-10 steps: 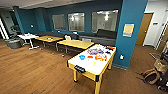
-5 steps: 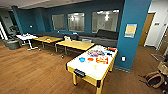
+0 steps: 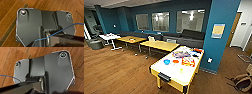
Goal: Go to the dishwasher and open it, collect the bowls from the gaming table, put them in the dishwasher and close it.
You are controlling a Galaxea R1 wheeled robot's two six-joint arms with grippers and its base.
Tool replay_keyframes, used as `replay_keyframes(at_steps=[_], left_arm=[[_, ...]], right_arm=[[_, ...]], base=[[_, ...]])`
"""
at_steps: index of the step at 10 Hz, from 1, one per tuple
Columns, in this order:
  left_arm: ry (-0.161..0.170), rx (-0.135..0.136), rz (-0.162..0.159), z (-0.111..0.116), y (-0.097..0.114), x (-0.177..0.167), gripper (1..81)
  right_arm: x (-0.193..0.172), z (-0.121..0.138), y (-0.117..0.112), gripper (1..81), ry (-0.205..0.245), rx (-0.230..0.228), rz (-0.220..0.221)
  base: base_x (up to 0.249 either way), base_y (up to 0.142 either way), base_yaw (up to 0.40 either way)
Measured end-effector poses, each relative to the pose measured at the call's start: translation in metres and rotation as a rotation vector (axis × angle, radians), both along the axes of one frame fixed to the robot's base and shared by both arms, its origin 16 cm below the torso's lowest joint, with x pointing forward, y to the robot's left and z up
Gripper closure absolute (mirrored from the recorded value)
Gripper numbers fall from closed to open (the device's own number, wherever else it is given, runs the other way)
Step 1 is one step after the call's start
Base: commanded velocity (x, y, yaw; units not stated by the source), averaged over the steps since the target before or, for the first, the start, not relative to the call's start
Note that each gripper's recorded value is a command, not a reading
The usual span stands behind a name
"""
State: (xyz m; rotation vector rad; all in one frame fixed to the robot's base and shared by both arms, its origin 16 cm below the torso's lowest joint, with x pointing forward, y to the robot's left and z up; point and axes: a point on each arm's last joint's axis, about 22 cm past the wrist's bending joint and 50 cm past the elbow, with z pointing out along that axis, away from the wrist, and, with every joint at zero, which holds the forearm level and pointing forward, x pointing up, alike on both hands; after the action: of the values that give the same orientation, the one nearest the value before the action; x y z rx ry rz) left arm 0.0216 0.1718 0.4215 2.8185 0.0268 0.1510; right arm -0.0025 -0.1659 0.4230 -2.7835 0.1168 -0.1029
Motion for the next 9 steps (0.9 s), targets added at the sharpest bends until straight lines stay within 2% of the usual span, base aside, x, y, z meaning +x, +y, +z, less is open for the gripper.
replay_keyframes(at_steps=[2,9], left_arm=[[-0.007,0.004,0.001,-0.0001,0.0027,0.0046,1.0],[-0.008,0.005,0.001,-0.0002,0.0031,0.0045,1.0]], right_arm=[[0.0042,0.0011,0.0088,1.0,-0.006,0.011,-0.001],[0.0017,0.0011,0.009,1.0,-0.004,0.012,-0.001]], base=[[0.174,0.069,0.0],[0.175,0.07,0.0]])
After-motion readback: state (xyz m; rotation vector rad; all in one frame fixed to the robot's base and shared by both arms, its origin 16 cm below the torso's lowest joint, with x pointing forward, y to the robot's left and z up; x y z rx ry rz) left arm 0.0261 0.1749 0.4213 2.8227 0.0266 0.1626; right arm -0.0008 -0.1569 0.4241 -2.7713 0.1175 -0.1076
